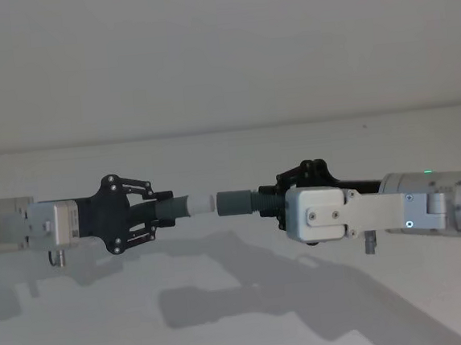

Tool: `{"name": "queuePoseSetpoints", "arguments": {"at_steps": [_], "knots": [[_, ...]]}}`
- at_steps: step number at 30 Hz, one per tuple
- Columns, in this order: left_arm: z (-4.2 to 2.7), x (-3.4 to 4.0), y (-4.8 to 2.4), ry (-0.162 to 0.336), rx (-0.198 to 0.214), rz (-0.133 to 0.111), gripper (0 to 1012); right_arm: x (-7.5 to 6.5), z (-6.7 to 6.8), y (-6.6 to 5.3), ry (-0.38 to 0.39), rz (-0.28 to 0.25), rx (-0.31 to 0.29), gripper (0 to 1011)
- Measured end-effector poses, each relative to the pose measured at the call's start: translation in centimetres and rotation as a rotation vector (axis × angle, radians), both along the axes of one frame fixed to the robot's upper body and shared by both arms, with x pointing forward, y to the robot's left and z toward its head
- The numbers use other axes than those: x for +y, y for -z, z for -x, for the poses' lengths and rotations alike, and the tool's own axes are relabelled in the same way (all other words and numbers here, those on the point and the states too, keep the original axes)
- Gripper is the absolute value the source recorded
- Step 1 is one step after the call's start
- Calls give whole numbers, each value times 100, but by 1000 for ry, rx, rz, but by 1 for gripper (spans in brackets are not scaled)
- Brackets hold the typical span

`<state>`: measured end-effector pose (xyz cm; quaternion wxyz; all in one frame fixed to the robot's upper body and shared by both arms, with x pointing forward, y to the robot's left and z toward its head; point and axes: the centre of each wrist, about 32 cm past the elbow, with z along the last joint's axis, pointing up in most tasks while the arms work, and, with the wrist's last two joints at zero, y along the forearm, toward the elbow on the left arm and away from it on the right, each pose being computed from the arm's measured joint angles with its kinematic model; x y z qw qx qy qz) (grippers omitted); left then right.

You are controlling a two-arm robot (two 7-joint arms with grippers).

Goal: Use both hands to pick up one end of the pipe from the table, align the ends, and insert them.

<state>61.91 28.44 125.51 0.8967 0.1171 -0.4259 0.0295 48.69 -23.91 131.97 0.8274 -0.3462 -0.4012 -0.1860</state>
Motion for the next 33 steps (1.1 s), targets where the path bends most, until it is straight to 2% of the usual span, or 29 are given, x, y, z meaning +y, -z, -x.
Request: {"name": "queuePoseSetpoints", "arguments": {"at_steps": [33], "knots": [[0,3,0,-1,0,0,336,134,-46,-28,7,19,33,234]]}}
